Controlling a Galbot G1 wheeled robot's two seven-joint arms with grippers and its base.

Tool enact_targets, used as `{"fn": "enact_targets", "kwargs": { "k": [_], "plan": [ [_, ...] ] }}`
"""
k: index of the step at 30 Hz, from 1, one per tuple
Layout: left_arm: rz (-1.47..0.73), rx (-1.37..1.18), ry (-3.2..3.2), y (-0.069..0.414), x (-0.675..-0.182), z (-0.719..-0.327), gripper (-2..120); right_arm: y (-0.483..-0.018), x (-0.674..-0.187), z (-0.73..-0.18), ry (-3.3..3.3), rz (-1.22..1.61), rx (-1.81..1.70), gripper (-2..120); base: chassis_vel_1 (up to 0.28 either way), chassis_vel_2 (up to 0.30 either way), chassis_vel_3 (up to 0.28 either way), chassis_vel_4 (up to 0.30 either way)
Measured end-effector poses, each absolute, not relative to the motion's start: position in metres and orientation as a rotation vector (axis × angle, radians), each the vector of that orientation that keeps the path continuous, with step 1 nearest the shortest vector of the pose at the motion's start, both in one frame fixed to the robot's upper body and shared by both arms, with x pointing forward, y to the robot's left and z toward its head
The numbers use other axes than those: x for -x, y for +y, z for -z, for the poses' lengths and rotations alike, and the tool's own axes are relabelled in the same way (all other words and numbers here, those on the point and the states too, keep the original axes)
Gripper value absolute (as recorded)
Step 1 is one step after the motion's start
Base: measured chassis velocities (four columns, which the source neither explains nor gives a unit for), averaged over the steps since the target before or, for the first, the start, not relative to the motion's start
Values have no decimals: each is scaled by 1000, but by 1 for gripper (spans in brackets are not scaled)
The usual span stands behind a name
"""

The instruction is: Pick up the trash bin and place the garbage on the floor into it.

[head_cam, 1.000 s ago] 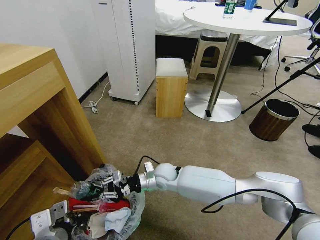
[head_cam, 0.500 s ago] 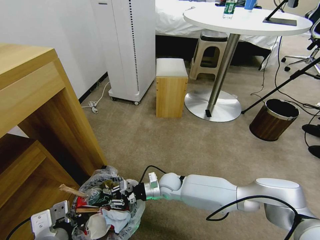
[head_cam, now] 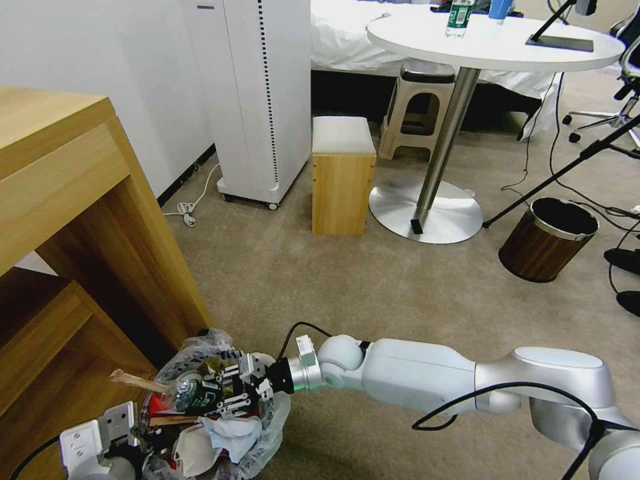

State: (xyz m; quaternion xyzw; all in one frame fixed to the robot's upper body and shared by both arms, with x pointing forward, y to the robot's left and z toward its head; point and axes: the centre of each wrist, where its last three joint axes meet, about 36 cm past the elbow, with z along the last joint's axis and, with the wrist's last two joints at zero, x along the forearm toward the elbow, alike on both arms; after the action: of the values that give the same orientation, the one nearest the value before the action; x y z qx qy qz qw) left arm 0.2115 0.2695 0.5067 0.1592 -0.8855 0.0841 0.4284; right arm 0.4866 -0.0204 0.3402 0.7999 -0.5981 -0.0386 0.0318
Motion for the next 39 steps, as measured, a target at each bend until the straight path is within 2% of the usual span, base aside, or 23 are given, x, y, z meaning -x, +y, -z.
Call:
{"fn": "enact_targets", "kwargs": {
  "k": [2,3,7,8,10,25,26,28,30,32,33,35,38,39],
  "plan": [
    [-210,-397,-2211,269,-211,-507,0,-20,-487,-346,-1849,136,-2466,69,0,0,0,0],
    [-210,-397,-2211,269,-211,-507,0,-20,-487,-346,-1849,136,-2466,69,0,0,0,0],
    [-207,-398,-2208,267,-211,-504,0,-27,-488,-354,-1852,136,-2471,89,0,0,0,0],
    [-207,-398,-2208,267,-211,-504,0,-27,-488,-354,-1852,136,-2471,89,0,0,0,0],
    [-206,-398,-2209,266,-210,-504,0,-30,-488,-356,-1860,139,-2469,97,0,0,0,0],
    [-201,-388,-2209,264,-208,-504,0,-40,-513,-413,-1989,197,-2507,100,0,0,0,0],
    [-202,-385,-2210,264,-208,-504,0,-47,-523,-435,-2055,212,-2515,100,0,0,0,0],
    [-203,-382,-2211,264,-208,-504,0,-54,-529,-445,-2093,221,-2510,100,0,0,0,0],
    [-209,-374,-2212,264,-209,-505,0,-76,-541,-464,-2194,228,-2471,100,0,0,0,0],
    [-221,-352,-2209,261,-208,-504,0,-117,-553,-476,-2343,195,-2369,100,0,0,0,0],
    [-221,-352,-2209,261,-208,-504,0,-117,-553,-476,-2343,195,-2369,100,0,0,0,0],
    [-223,-328,-2205,259,-207,-503,0,-158,-550,-472,-2439,153,-2278,100,0,0,0,0],
    [-223,-311,-2204,259,-208,-503,0,-182,-541,-461,-2480,137,-2222,100,0,0,0,0],
    [-234,-289,-2199,259,-209,-504,0,-211,-525,-443,-2517,115,-2150,100,0,0,0,0]
  ]
}}
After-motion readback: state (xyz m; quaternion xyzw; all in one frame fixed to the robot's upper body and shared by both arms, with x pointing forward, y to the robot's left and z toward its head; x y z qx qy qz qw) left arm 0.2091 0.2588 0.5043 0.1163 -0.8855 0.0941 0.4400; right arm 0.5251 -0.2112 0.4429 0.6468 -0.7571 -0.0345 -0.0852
